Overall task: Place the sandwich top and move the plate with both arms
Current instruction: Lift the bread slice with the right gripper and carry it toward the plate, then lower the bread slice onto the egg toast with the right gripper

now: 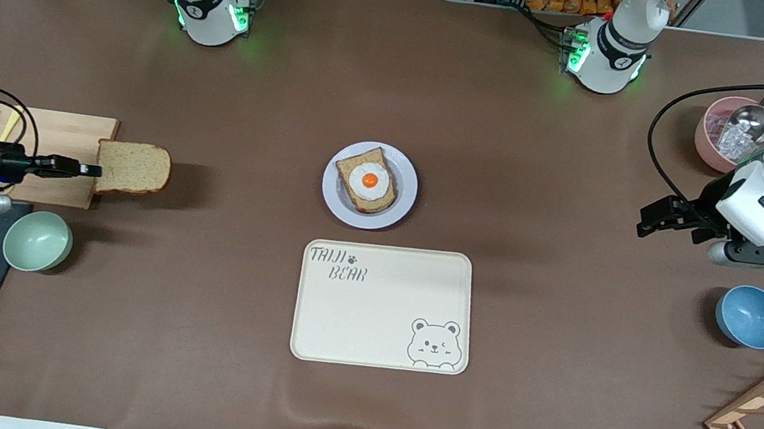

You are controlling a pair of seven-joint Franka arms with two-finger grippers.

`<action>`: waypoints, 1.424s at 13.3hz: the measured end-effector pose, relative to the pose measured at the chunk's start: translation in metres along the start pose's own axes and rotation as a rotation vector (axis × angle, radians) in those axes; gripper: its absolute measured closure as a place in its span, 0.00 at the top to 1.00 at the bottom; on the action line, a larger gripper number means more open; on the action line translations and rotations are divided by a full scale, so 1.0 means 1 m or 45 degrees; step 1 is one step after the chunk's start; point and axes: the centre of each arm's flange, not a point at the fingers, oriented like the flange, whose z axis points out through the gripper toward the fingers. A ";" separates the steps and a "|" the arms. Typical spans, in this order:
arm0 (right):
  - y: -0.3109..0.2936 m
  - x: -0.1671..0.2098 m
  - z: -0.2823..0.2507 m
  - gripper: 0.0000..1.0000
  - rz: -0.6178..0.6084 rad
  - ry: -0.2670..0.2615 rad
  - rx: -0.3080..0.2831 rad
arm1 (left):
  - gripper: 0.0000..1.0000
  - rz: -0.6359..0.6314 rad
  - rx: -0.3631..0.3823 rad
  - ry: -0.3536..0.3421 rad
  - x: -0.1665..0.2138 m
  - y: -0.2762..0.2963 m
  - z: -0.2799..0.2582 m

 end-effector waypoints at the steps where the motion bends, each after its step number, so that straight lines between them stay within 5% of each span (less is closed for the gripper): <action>1: -0.010 0.004 0.013 0.04 -0.007 -0.004 0.037 | 1.00 0.000 0.000 0.000 0.000 0.000 0.000; 9: -0.071 0.025 0.118 0.04 -0.030 -0.089 0.200 | 1.00 -0.021 -0.030 -0.051 -0.006 -0.001 0.025; 19: -0.151 0.037 0.221 0.04 0.045 0.049 0.181 | 1.00 -0.072 -0.144 -0.080 -0.012 0.009 0.072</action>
